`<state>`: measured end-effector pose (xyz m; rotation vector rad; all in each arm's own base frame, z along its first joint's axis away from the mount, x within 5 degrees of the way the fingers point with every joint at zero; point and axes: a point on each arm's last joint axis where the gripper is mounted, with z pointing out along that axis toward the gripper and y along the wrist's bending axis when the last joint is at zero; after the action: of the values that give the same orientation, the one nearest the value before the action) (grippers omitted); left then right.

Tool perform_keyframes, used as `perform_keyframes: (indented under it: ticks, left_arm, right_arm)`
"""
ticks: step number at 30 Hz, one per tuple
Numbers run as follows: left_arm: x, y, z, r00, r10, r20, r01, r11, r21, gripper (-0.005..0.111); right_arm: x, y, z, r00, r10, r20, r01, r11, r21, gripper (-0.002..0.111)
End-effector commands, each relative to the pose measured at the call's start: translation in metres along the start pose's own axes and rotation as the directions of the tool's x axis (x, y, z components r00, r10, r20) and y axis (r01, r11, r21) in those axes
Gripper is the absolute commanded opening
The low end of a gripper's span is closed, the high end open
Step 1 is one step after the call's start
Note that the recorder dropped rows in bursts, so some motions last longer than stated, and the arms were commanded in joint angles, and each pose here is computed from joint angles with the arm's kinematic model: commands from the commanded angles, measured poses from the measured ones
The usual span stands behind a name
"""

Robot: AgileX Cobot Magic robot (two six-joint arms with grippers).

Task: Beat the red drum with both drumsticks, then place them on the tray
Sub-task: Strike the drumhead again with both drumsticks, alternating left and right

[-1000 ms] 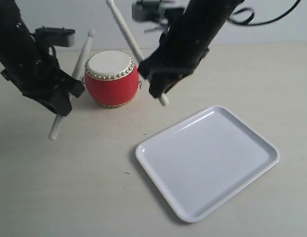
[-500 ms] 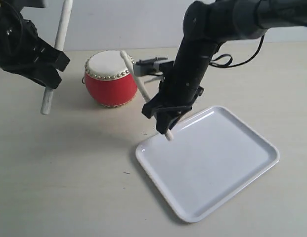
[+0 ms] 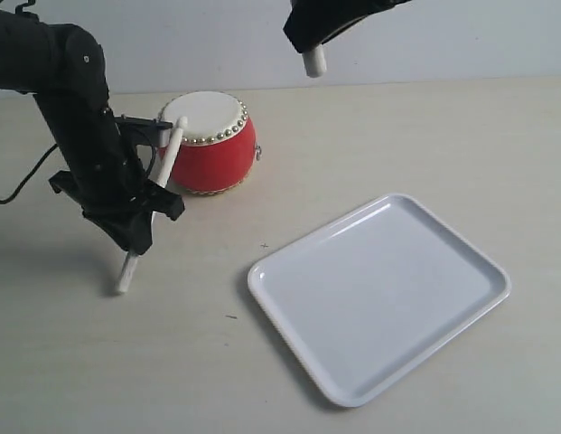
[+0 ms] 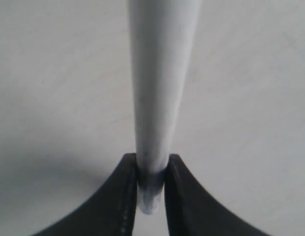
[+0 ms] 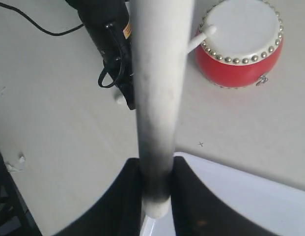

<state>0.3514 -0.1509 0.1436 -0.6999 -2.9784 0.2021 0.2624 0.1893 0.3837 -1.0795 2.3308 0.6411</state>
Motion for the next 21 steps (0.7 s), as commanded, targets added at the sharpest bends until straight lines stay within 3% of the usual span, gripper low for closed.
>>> perform_keyframes:
  ticks: [1,7,13,17,21]
  left_arm:
    - [0.008,-0.006,-0.035,0.999,0.01,0.048,-0.01,1.0,0.006,0.0]
    - [0.045,-0.021,-0.112,0.977,0.032,0.212,-0.031,0.999,-0.01,0.0]
    - [0.078,-0.033,-0.167,0.928,0.044,0.37,-0.037,0.999,-0.024,0.0]
    - [0.098,-0.038,-0.193,0.89,0.059,0.452,-0.048,0.998,-0.036,0.0]
    - [0.109,-0.041,-0.206,0.868,0.065,0.493,-0.051,0.998,-0.042,0.0]
  right_arm:
    - [-0.001,-0.008,0.017,1.0,0.002,-0.028,-0.001,1.0,0.008,0.0]
    - [0.018,-0.059,0.136,0.96,0.117,-0.254,-0.124,0.992,-0.014,0.0]
    - [0.069,-0.092,0.233,0.855,0.184,-0.484,-0.225,0.974,-0.027,0.0]
    - [0.086,-0.098,0.253,0.82,0.192,-0.539,-0.239,0.971,-0.018,0.0]
    - [0.071,-0.096,0.241,0.836,0.187,-0.515,-0.233,0.972,-0.026,0.0]
